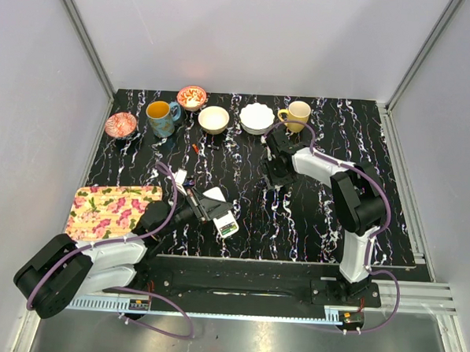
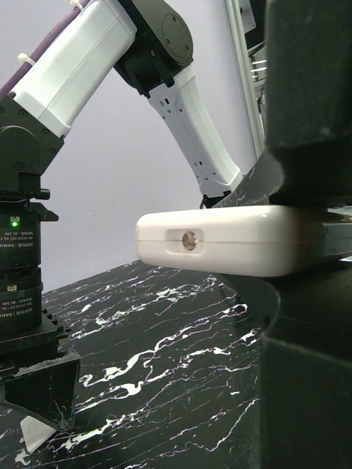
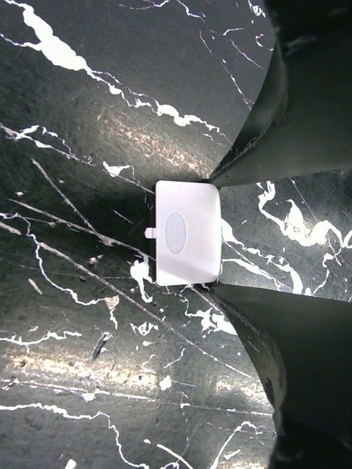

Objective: Load the batteries into the remote control

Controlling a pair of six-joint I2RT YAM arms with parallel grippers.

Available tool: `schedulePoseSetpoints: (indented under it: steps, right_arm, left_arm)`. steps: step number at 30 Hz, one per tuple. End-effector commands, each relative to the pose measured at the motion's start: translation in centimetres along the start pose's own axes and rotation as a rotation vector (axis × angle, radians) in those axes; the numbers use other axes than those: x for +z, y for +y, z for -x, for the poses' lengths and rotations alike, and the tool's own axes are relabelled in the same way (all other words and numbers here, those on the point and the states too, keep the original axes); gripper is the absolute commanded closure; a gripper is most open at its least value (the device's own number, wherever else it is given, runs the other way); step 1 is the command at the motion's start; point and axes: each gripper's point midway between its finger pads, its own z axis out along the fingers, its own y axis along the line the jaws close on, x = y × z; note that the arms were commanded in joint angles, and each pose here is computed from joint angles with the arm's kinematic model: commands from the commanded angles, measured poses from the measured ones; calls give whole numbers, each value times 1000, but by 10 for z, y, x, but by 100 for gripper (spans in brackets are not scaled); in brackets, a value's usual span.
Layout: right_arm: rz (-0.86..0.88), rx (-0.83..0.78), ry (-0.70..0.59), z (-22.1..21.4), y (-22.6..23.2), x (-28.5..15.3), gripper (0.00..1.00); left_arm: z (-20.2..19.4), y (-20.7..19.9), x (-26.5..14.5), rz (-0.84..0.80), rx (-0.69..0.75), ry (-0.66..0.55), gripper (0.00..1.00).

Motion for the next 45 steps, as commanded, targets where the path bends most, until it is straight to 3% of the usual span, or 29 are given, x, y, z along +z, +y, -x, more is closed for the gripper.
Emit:
schedulePoseSetpoints:
  steps: [1, 10, 15, 18, 19, 22, 27, 34, 45]
  right_arm:
    - [22, -53, 166, -47, 3, 17, 39]
    - [113, -16, 187, -50, 14, 19, 48]
    - [117, 17, 185, -48, 14, 14, 62]
    - [104, 33, 168, -46, 12, 9, 56]
    - [104, 36, 166, -46, 12, 9, 44]
    - [101, 66, 148, -41, 14, 6, 30]
    - [80, 106, 112, -32, 22, -2, 16]
    - [-21, 163, 99, -19, 16, 13, 14]
    - [-91, 236, 77, -4, 11, 23, 23]
  left_arm:
    - [9, -31, 4, -117, 34, -20, 100]
    - [9, -31, 1, -115, 35, -26, 100]
    - [9, -32, 1, -115, 36, -30, 100]
    - [9, -31, 1, -114, 35, -28, 100]
    - [9, -32, 2, -117, 38, -29, 100]
    - [9, -31, 2, -116, 36, -28, 100]
    - [8, -32, 1, -121, 34, -27, 100]
    - [6, -32, -1, -126, 29, -20, 100]
    - [7, -34, -2, -122, 37, -22, 100]
